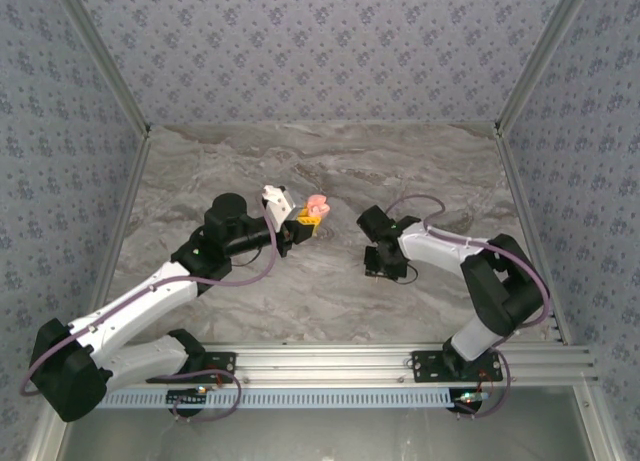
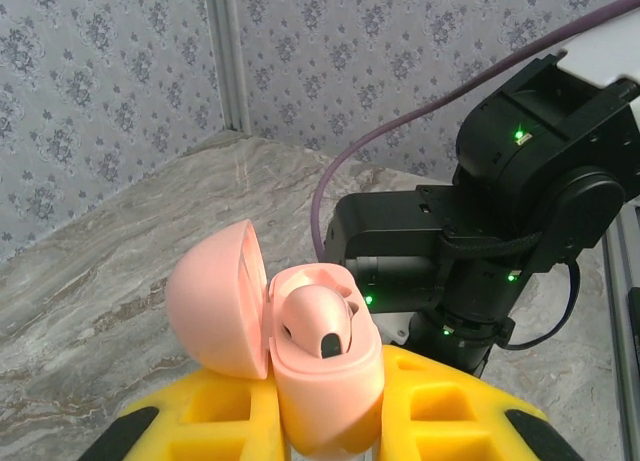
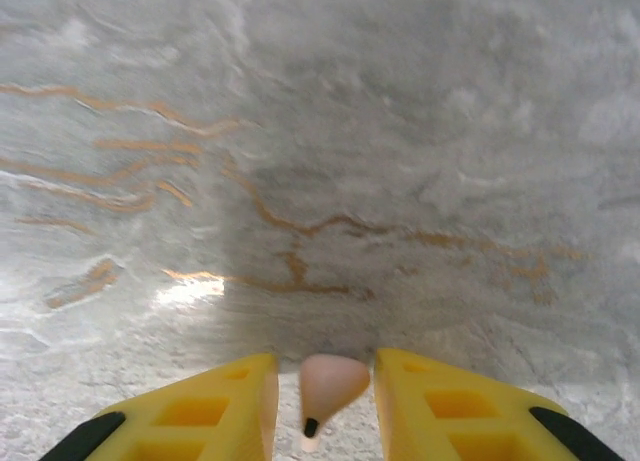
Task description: Insert the wireless bluetooth earbuds into the charging case
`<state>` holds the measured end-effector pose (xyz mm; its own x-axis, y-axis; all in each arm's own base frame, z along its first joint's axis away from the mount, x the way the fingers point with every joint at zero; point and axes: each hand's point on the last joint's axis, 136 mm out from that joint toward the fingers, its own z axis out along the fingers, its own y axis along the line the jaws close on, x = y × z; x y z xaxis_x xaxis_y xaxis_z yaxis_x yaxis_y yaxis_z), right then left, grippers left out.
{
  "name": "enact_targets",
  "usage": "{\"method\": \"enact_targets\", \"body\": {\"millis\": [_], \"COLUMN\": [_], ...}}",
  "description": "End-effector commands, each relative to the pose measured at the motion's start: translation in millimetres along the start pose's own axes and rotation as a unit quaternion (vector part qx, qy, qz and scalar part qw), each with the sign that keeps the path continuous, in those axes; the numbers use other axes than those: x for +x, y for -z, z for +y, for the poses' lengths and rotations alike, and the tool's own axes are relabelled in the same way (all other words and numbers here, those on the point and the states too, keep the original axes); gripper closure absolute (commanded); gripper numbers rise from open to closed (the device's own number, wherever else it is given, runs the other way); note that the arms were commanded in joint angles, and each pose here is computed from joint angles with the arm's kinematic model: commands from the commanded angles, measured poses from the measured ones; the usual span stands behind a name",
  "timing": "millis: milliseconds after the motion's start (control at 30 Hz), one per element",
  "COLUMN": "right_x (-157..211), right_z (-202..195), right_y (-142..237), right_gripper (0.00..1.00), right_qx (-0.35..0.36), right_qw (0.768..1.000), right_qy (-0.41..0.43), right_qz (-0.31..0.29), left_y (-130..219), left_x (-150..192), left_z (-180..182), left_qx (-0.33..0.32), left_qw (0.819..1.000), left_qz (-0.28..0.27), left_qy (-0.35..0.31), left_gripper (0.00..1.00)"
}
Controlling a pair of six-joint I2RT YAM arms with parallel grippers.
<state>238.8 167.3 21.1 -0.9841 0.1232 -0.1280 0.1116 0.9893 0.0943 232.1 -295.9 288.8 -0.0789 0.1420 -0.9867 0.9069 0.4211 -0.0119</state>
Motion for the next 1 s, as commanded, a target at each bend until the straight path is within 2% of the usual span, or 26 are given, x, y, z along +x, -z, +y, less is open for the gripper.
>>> {"method": "enact_targets", "body": {"millis": [0, 533, 967], "right_x": [-9.5, 0.4, 11.6], "right_z": [-4.7, 2.4, 3.9], "right_y": [10.4, -1.3, -10.2], "right_gripper": [0.64, 0.62, 0.74], "right_qx": [0.037, 0.04, 0.037], "right_qw": [0.999, 0.998, 0.997], "right_qy": [0.027, 0.045, 0.05], "right_qz": [-0.014, 0.015, 0.042], "left_y": [2.0, 2.4, 2.0], "left_x": [-8.4, -7.6, -6.7], "left_z": [-1.0, -1.7, -1.5], "left_qx": [-0.002, 0.0, 0.0], "left_qw": [1.0, 1.0, 1.0], "left_qz": [-0.01, -0.008, -0.005], "left_qy": [-0.013, -0.013, -0.013], "left_gripper": [1.0, 1.0, 1.0]}}
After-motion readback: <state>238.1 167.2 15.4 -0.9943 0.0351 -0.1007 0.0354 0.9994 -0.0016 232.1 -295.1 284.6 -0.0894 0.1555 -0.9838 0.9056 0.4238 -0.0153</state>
